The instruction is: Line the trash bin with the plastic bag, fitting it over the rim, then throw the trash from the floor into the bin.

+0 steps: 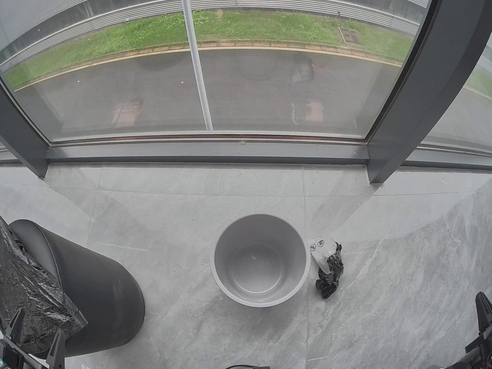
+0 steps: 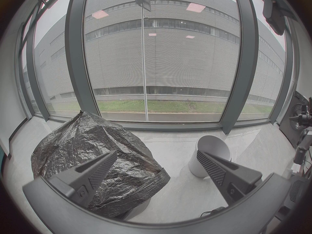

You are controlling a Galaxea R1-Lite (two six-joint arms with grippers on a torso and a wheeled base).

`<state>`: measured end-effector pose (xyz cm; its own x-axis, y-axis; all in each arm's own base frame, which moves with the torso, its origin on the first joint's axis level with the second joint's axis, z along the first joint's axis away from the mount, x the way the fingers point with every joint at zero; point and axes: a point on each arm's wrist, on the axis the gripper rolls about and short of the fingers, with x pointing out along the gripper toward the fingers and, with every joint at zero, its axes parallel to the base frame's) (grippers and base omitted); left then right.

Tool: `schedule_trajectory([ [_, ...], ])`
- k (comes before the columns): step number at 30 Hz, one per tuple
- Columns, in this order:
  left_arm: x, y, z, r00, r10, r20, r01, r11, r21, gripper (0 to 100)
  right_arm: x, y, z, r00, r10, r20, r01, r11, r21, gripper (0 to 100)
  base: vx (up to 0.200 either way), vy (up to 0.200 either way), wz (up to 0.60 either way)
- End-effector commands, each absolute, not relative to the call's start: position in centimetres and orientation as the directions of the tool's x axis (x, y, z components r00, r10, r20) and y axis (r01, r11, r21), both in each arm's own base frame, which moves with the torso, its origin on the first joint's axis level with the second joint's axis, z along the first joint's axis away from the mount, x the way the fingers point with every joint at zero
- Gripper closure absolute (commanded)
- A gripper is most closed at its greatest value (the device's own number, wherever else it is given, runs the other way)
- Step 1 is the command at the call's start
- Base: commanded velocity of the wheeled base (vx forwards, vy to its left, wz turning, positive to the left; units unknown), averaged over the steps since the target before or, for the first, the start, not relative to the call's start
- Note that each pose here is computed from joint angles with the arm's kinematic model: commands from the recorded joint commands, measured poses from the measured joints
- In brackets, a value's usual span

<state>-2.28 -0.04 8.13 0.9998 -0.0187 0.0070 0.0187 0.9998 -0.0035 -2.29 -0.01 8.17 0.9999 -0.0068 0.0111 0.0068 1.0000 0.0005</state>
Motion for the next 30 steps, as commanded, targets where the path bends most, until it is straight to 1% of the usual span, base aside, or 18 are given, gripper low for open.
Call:
schedule_trajectory([
  [1, -2.3, 0.0, 7.6, 1.0, -0.023, -0.002, 0.023, 1.0, -0.005, 0, -2.6, 0.0, 10.2, 0.996, -0.003, 0.086, 0.001, 1.0, 0.022, 100, 0.0, 0.0, 0.0],
  [2, -2.3, 0.0, 7.6, 1.0, -0.023, -0.002, 0.023, 1.0, -0.005, 0, -2.7, 0.0, 11.6, 0.993, -0.002, 0.116, -0.003, 0.999, 0.036, 100, 0.0, 0.0, 0.0],
  [4, -2.3, 0.0, 7.7, 1.0, -0.023, 0.005, 0.023, 1.0, -0.012, 0, -2.3, 0.0, 16.1, 0.984, 0.008, 0.177, -0.027, 0.993, 0.111, 100, 0.0, 0.0, 0.0],
  [5, -2.5, -0.1, 8.8, 0.999, -0.029, 0.04, 0.031, 0.998, -0.046, 0, -1.8, 0.0, 17.6, 0.983, 0.012, 0.182, -0.034, 0.993, 0.115, 100, 0.0, 0.0, 0.0],
  [6, -2.8, 0.0, 9.8, 0.998, -0.031, 0.063, 0.035, 0.997, -0.073, 0, -1.7, 0.0, 18.0, 0.984, 0.015, 0.18, -0.036, 0.993, 0.112, 100, 0.0, 0.0, 0.0],
  [7, -3.7, 0.0, 13.9, 0.989, -0.043, 0.144, 0.067, 0.983, -0.171, 0, -1.1, 0.0, 19.0, 0.986, 0.04, 0.162, -0.056, 0.994, 0.096, 100, 0.0, 0.0, 0.0],
  [8, -4.1, 0.1, 16.4, 0.987, -0.058, 0.151, 0.091, 0.971, -0.223, 0, -0.5, 0.1, 19.4, 0.987, 0.069, 0.148, -0.082, 0.993, 0.086, 100, 0.0, 0.0, 0.0],
  [9, -4.1, 0.1, 17.3, 0.989, -0.073, 0.125, 0.1, 0.969, -0.224, 0, 0.0, 0.1, 19.6, 0.987, 0.098, 0.128, -0.109, 0.991, 0.083, 100, 0.0, 0.0, 0.0],
  [10, -4.1, 0.2, 18.2, 0.992, -0.105, 0.066, 0.116, 0.976, -0.182, 0, 0.9, 0.3, 20.1, 0.982, 0.165, 0.097, -0.173, 0.982, 0.082, 100, 0.0, 0.0, 0.0],
  [12, -4.1, 0.3, 18.0, 0.991, -0.135, 0.006, 0.135, 0.986, -0.095, 0, 2.1, 0.5, 20.5, 0.97, 0.231, 0.071, -0.236, 0.968, 0.084, 100, 0.0, 0.0, 0.0],
  [15, -3.4, 0.3, 16.8, 0.986, -0.143, -0.087, 0.144, 0.99, 0.006, 0, 5.0, 1.1, 21.0, 0.951, 0.308, 0.021, -0.308, 0.946, 0.096, 100, 0.0, 0.0, 0.0],
  [18, -2.2, 0.2, 16.1, 0.97, -0.166, -0.175, 0.183, 0.979, 0.087, 0, 7.5, 1.8, 21.3, 0.942, 0.335, 0.02, -0.336, 0.937, 0.096, 100, 0.0, 0.0, 0.0],
  [19, -2.2, 0.2, 16.1, 0.97, -0.166, -0.175, 0.183, 0.979, 0.087, 0, 7.5, 1.8, 21.3, 0.942, 0.335, 0.02, -0.336, 0.937, 0.096, 100, 0.0, 0.0, 0.0],
  [20, -1.4, 0.1, 15.6, 0.959, -0.167, -0.231, 0.21, 0.961, 0.178, 0, 9.1, 2.2, 21.5, 0.937, 0.35, 0.017, -0.35, 0.932, 0.097, 100, 0.0, 0.0, 0.0],
  [22, -0.9, 0.1, 15.4, 0.951, -0.152, -0.27, 0.234, 0.924, 0.302, 0, 10.5, 2.8, 21.5, 0.927, 0.376, 0.023, -0.376, 0.921, 0.099, 100, 0.0, 0.0, 0.0],
  [25, -0.2, 0.1, 15.2, 0.937, -0.109, -0.332, 0.271, 0.827, 0.493, 0, 12.1, 3.3, 21.4, 0.923, 0.384, 0.027, -0.383, 0.909, 0.164, 100, 0.0, 0.0, 0.0],
  [27, 0.4, 0.0, 15.0, 0.922, -0.094, -0.377, 0.308, 0.767, 0.563, 0, 12.8, 3.6, 21.0, 0.921, 0.39, 0.014, -0.385, 0.902, 0.196, 100, 0.0, 0.0, 0.0],
  [30, 1.3, -0.1, 14.8, 0.895, -0.086, -0.438, 0.37, 0.691, 0.62, 0, 13.2, 3.7, 20.5, 0.922, 0.387, -0.006, -0.377, 0.902, 0.21, 100, 0.0, 0.0, 0.0],
])
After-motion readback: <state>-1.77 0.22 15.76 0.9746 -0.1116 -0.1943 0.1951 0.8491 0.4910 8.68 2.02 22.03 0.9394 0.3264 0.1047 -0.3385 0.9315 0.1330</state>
